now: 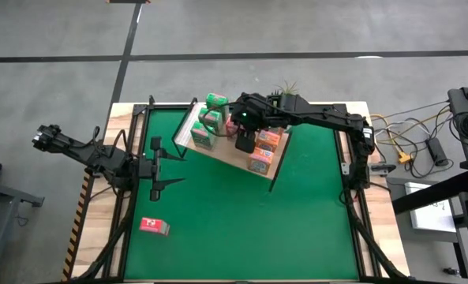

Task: Stack cereal on shelf
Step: Put the top red cereal box aligned with the other red cereal box on the shelf

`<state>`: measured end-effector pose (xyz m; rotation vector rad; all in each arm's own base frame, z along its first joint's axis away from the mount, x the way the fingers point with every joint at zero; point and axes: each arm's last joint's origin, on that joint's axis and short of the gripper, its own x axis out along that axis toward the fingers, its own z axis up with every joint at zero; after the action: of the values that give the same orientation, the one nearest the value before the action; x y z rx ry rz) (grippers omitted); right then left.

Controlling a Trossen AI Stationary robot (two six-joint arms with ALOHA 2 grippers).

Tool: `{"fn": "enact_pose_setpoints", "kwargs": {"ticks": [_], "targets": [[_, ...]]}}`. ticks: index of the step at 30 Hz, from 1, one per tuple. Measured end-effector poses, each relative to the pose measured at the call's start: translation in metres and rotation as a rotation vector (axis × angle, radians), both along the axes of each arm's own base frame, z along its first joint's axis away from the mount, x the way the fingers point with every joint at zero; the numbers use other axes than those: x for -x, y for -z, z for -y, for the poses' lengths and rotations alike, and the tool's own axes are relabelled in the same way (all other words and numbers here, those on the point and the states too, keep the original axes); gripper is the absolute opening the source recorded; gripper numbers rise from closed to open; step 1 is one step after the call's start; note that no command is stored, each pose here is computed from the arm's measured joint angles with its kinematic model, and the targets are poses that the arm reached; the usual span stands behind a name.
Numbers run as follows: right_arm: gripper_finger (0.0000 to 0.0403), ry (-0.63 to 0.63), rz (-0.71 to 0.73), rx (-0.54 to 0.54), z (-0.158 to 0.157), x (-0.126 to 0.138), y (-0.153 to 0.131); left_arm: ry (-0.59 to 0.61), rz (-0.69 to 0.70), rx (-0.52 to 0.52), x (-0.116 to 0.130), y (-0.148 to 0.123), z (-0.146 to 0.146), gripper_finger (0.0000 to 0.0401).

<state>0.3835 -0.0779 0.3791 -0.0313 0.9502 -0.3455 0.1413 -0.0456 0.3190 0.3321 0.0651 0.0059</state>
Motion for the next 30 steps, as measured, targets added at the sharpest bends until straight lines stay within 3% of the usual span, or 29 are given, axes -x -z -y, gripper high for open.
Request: {"fn": "enact_pose_setpoints", "kwargs": {"ticks": [30], "targets": [[0.0194, 0.015, 0.015, -0.014, -0.0023, 0.0029, -0.0073, -0.001, 0.0, 0.0, 0.0, 0.0, -0.0001, 0.024]]}}
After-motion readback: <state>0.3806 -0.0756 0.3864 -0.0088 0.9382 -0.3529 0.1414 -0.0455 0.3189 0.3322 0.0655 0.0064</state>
